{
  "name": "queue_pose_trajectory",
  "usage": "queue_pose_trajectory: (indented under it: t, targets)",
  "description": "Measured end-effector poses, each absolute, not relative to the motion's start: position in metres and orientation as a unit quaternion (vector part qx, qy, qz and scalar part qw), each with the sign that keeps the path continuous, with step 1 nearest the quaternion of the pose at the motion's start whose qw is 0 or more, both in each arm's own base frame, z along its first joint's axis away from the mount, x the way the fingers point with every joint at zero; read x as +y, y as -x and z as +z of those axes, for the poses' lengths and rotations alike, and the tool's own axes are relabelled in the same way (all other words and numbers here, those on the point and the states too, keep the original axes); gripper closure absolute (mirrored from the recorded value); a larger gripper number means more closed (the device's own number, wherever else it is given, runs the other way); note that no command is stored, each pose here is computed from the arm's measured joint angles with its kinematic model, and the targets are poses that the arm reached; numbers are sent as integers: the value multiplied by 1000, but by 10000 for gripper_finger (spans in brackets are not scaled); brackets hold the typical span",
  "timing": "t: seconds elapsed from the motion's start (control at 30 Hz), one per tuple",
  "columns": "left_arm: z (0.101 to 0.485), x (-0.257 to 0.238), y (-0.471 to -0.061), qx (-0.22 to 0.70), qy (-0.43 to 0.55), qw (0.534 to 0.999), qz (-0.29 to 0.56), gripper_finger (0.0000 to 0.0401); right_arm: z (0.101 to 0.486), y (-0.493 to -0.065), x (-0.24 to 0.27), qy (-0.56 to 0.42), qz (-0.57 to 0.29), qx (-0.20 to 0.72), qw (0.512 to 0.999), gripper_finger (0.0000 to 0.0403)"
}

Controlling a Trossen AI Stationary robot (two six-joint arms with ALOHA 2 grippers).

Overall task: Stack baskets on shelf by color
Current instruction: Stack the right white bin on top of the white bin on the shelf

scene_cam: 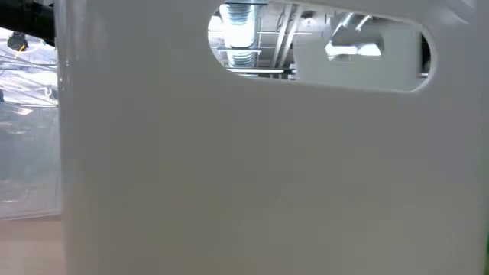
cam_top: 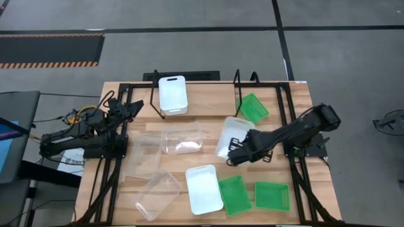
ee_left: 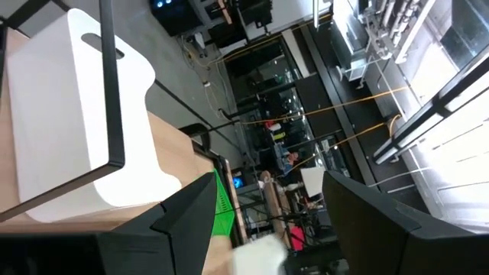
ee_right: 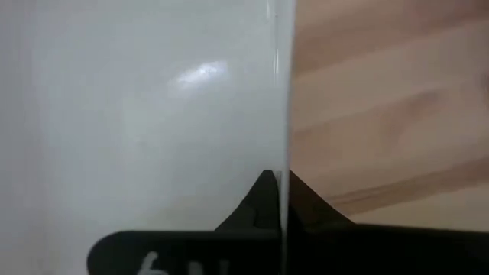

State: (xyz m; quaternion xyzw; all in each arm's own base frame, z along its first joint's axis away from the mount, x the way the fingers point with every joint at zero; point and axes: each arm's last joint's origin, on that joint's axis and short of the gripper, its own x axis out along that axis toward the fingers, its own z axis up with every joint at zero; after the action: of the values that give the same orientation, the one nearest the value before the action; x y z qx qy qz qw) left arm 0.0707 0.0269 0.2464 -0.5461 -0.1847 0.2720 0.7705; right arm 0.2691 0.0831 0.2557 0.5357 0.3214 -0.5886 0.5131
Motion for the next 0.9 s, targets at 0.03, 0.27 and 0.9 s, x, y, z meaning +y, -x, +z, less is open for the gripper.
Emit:
queue_pose_trajectory:
  t: [0.03,0.27,0.9]
  targets:
    - [246,27,-71,-184,546,771,273,173,269,-271,79,-539,-567,316,537,400]
    - [246,27,-71,-183,544,772,273,173,331,-316,8,-478,-483,293,673,401]
    - [246,27,-71,-178,543,776,268,173,301,-467,-173,-391,-380,238,804,402]
